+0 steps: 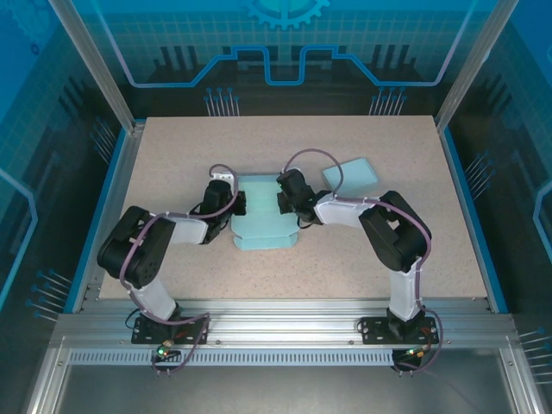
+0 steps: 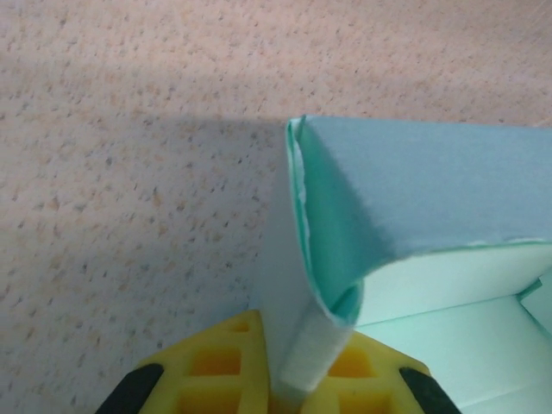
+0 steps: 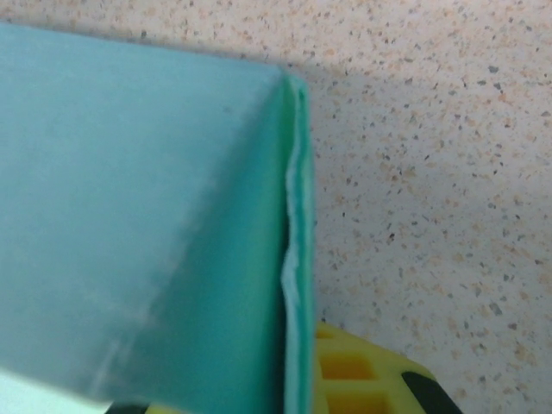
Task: Fold the paper box
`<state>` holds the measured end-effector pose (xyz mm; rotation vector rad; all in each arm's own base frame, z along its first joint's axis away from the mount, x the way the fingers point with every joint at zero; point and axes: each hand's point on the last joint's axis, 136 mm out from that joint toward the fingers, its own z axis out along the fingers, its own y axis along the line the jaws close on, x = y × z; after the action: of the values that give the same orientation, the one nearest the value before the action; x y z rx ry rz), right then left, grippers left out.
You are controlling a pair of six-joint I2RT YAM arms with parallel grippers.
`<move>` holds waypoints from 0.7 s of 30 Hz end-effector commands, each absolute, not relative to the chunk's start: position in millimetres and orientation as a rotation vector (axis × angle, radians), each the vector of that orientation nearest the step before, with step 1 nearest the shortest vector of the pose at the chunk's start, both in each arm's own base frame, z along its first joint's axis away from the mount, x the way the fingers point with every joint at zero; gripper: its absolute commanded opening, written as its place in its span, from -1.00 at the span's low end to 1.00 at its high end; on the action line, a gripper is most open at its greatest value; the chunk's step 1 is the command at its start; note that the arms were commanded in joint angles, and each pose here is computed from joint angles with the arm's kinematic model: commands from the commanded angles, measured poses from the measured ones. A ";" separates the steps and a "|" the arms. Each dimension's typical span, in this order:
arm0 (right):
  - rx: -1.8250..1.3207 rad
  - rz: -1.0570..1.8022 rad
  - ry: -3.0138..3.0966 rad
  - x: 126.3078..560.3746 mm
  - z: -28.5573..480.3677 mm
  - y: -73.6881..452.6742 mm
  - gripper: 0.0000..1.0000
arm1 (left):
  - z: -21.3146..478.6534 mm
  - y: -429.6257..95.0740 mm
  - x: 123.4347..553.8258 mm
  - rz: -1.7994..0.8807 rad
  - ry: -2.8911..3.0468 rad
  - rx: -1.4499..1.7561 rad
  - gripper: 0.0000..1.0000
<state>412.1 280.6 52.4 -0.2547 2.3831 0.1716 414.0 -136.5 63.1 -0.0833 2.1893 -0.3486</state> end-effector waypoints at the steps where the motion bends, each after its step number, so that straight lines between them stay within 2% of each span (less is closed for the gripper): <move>1: -0.349 0.044 2.582 377.9 37.6 265.8 -0.93 | 96.2 -132.9 408.1 -0.408 2.266 -0.286 -0.86; 10: -0.420 -0.178 2.785 339.2 60.7 236.3 -0.88 | 90.0 -148.4 329.4 -0.484 2.555 -0.441 -0.75; 15: -0.517 -0.398 2.811 320.1 61.2 221.6 -0.88 | 65.4 -165.3 294.3 -0.567 2.669 -0.497 -0.87; 21: -0.563 -0.605 2.774 315.9 58.2 210.0 -0.81 | 45.1 -161.2 278.3 -0.499 2.723 -0.531 -1.00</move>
<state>325.1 260.6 67.9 -0.5176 2.7489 -0.2404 293.5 -170.5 52.7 -0.4252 2.6773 -0.5249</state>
